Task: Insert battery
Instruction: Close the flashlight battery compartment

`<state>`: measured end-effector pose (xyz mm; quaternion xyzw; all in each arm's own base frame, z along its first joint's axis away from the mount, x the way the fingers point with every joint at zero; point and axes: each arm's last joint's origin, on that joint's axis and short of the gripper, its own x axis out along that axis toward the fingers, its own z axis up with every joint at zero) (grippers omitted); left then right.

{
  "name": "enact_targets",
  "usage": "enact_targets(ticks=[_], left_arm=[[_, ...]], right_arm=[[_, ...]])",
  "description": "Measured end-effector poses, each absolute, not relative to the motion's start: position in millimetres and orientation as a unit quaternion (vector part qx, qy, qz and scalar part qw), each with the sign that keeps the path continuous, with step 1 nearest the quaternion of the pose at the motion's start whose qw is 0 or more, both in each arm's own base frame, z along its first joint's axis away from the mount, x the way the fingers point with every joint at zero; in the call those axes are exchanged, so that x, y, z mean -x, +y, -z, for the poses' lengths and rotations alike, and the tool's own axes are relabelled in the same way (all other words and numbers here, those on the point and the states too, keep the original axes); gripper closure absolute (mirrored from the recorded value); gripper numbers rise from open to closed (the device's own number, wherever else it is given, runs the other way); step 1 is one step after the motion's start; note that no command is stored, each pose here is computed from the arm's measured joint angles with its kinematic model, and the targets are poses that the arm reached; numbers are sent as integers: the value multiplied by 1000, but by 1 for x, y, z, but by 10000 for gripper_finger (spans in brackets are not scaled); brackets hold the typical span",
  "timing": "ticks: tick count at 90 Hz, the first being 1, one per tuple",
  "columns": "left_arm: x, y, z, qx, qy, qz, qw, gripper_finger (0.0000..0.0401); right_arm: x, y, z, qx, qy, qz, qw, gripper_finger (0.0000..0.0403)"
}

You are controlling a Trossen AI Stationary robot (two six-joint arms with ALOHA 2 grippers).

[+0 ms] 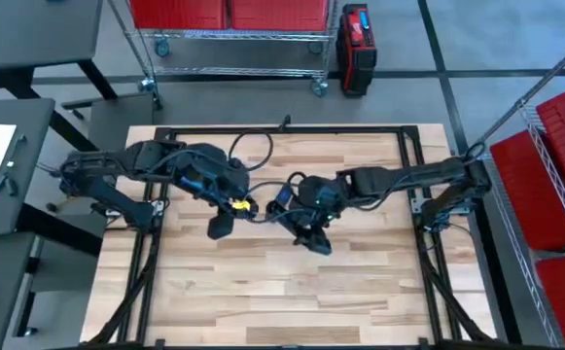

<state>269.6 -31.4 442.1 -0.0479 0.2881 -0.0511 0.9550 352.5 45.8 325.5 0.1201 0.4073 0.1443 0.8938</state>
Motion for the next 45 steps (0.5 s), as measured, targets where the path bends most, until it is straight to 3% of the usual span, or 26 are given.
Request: enact_targets(ticks=[45], left_arm=[[-293,-25,-442,95,245,96,960,266]], right_arm=[[-343,48,-322,-127,463,-145,865,265]])
